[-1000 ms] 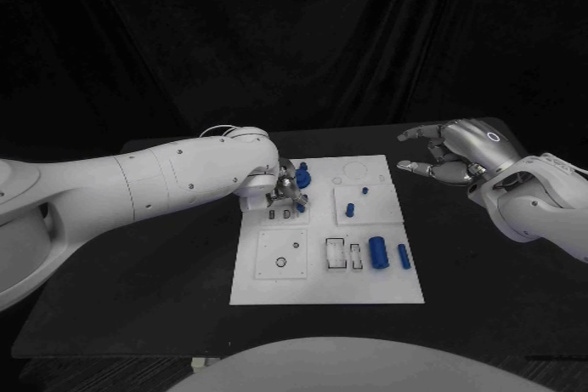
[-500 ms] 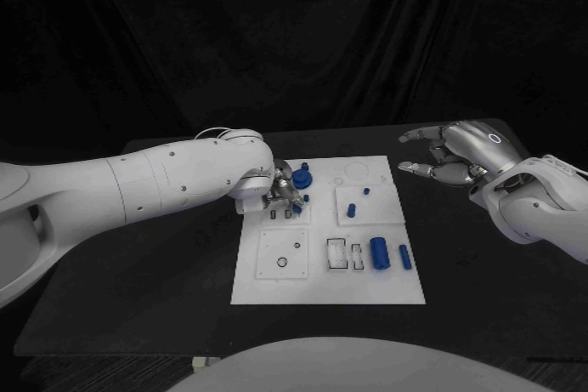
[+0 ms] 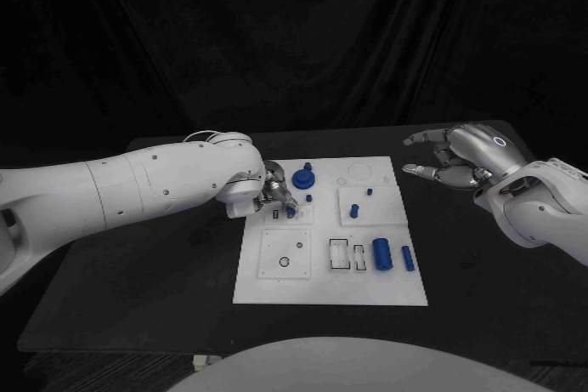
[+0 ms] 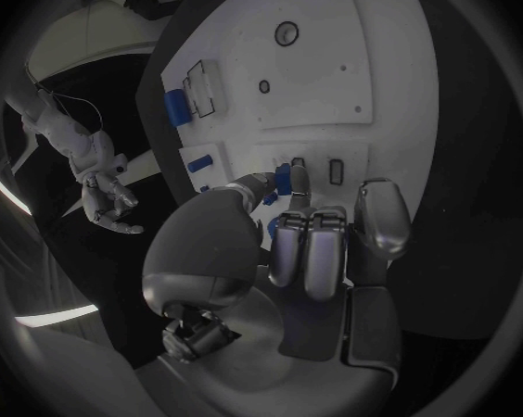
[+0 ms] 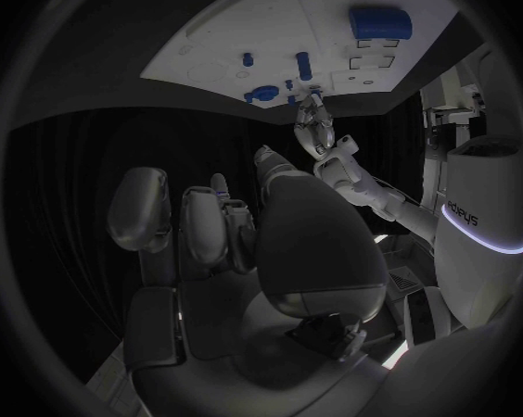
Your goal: Assemble the parts on the task board
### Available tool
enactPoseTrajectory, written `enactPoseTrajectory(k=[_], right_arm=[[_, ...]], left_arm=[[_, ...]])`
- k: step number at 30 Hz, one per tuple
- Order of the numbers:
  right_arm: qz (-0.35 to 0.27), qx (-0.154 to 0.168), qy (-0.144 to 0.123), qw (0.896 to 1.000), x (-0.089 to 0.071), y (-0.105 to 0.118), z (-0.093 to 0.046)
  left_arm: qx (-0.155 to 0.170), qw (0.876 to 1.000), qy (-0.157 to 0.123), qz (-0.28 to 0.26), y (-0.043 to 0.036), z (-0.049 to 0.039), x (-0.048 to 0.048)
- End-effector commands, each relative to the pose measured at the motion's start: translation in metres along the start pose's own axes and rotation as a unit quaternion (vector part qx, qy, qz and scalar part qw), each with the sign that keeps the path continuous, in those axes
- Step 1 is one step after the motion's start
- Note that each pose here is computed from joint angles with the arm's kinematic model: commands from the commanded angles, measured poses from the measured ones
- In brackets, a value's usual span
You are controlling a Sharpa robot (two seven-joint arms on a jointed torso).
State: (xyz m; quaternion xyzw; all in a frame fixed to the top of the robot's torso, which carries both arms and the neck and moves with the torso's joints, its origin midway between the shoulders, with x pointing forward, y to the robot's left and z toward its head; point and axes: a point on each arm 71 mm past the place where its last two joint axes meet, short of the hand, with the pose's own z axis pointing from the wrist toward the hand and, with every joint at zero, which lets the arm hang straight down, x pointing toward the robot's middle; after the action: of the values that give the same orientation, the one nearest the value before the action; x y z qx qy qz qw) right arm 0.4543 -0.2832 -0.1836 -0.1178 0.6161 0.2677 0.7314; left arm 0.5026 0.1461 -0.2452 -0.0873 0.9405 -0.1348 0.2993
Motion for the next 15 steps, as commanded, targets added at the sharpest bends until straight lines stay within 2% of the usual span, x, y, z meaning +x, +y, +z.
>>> enactPoseTrajectory(k=[1, 15], right_arm=[[0.001, 0.01, 0.006, 1.0, 0.002, -0.0011, -0.001], [0.001, 0.012, 0.01, 1.0, 0.0032, -0.0024, -0.0024]], left_arm=[[0.0, 1.0, -0.004, -0.005, 0.0001, -0.0005, 0.0005], [-0.005, 1.0, -0.004, -0.006, 0.0012, 0.0009, 0.001]])
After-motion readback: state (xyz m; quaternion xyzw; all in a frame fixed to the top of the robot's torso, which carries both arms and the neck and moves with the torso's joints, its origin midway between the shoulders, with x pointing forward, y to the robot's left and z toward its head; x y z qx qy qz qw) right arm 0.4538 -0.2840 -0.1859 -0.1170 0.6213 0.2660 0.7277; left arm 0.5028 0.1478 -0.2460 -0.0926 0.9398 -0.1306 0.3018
